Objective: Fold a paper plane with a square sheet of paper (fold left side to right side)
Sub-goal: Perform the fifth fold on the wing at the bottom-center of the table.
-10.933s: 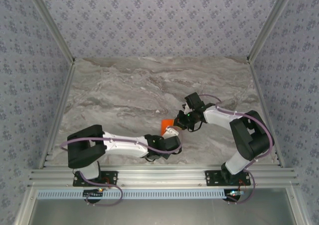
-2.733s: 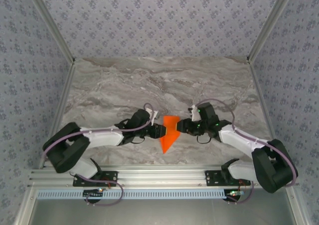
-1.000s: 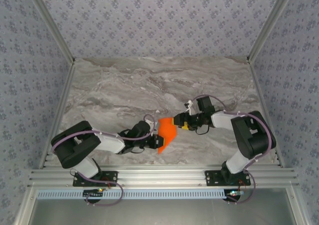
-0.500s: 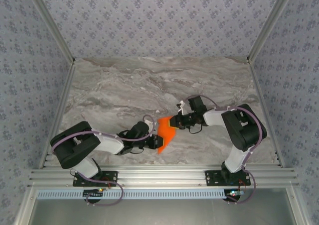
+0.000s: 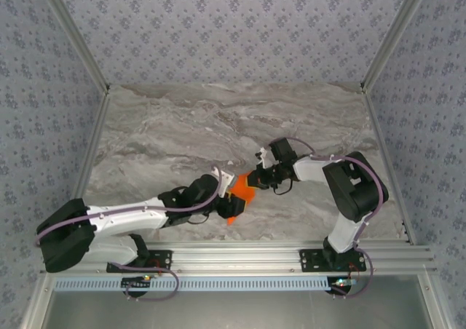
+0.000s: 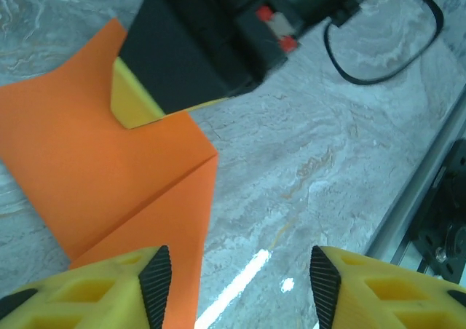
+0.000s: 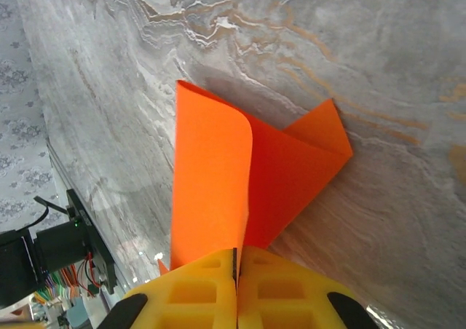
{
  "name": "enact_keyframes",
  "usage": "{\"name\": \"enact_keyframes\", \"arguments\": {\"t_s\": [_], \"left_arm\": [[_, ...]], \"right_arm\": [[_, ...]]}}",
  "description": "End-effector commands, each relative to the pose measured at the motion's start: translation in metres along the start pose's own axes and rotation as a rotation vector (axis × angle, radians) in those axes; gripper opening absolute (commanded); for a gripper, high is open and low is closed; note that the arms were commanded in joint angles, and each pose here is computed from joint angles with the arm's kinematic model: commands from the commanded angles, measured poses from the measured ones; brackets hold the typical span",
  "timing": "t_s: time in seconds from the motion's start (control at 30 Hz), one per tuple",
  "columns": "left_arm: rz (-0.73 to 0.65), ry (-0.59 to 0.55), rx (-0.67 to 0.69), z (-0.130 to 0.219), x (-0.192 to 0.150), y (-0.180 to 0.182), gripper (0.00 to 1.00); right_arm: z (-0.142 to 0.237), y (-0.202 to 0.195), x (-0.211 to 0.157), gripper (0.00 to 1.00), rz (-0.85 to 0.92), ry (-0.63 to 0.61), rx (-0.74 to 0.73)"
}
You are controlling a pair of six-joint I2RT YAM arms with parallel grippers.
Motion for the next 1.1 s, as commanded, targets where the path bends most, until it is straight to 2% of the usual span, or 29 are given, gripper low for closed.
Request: {"name": "enact_keyframes", "arguments": {"t_s": [0.0, 0.27, 0.53, 0.73, 1.07], "left_arm": [[-0.114, 0.098, 0.194, 0.001, -0.014, 0.005, 0.57], [-0.276, 0.190, 0.432, -0.035, -0.017, -0.022, 0.61], [-0.371, 0.257, 0.657, -0.065, -0.023, -0.031, 0.61], [-0.442, 0.296, 0.770, -0.077, -0.030, -0.034, 0.55], [-0.449, 0.303, 0.793, -0.080, -0.034, -0.033, 0.35]], "right_arm": [[-0.001, 0.003, 0.001, 0.03, -0.018, 0.019, -0.024], [-0.001, 0.008, 0.001, 0.03, -0.019, 0.032, -0.031], [-0.001, 0.012, 0.002, 0.03, -0.017, 0.037, -0.031], [-0.001, 0.013, 0.002, 0.03, -0.013, 0.037, -0.031], [-0.002, 0.012, 0.002, 0.03, -0.013, 0.042, -0.033]]}}
Point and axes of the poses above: each hand's point on the last joint's axis, 136 mm out from that joint toward the fingers, its own z axis back along the fingers, its own y axis along the line the jaws close on, x = y × z, the point moved 9 cm from there along z, back along the fingers
